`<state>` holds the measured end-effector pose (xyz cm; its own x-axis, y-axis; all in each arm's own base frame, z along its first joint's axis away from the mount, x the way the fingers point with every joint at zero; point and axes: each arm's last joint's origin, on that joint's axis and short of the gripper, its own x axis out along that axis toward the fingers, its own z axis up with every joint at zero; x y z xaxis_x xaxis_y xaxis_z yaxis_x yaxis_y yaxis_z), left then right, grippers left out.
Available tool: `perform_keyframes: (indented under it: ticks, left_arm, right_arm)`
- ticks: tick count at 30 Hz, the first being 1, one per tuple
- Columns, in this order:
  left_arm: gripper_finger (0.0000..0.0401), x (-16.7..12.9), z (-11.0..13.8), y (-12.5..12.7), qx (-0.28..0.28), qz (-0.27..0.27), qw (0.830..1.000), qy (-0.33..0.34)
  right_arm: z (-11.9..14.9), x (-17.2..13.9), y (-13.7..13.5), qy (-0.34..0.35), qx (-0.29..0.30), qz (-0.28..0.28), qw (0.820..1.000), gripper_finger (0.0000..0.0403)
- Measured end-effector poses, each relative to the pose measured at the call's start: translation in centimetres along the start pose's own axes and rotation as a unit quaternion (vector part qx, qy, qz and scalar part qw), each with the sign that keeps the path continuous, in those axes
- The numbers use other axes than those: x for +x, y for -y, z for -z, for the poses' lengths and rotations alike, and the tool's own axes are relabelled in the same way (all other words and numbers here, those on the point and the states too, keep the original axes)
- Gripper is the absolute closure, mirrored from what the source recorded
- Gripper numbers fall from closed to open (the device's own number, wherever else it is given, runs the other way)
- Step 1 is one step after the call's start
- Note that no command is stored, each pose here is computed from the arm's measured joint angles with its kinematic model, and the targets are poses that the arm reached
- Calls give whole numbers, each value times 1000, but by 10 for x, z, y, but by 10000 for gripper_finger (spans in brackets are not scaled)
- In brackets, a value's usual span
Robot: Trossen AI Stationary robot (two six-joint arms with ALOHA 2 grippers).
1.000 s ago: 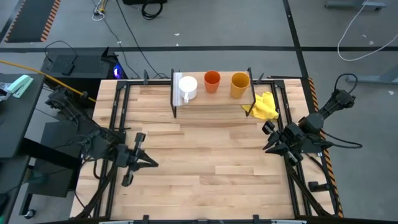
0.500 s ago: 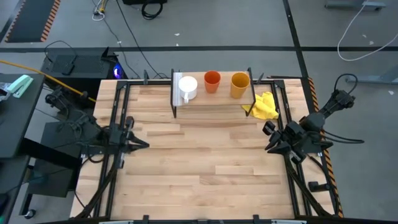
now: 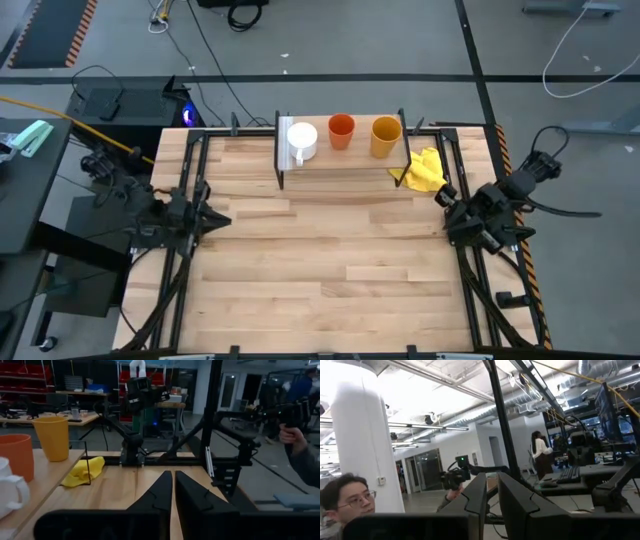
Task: Stack small to large cups/mugs on shelf
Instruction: Return to Home Position
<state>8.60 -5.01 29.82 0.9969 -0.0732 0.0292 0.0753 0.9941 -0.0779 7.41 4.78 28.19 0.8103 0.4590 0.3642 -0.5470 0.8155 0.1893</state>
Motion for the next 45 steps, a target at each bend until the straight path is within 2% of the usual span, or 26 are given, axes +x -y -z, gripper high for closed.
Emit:
perform_keyframes:
  ticks: [9, 14, 21, 32, 45]
  left_arm:
    - [376, -16, 23, -12, -20, 9, 999, 39]
    - [376, -20, 33, -14, -33, 49, 996, 61]
    - [367, -19, 50, -10, -26, 109, 988, 102]
    - [377, -12, 81, -5, -30, 130, 984, 115]
    - [368, -9, 101, -4, -33, 130, 984, 120]
  right_arm:
    - [-9, -20, 0, 28, -4, -5, 1000, 345]
    - [-10, -30, 1, 32, 4, -6, 999, 345]
    - [-11, -30, 0, 39, 2, -15, 999, 345]
    - [33, -26, 6, 60, 3, -41, 997, 345]
    - [61, -28, 11, 66, 17, -44, 997, 345]
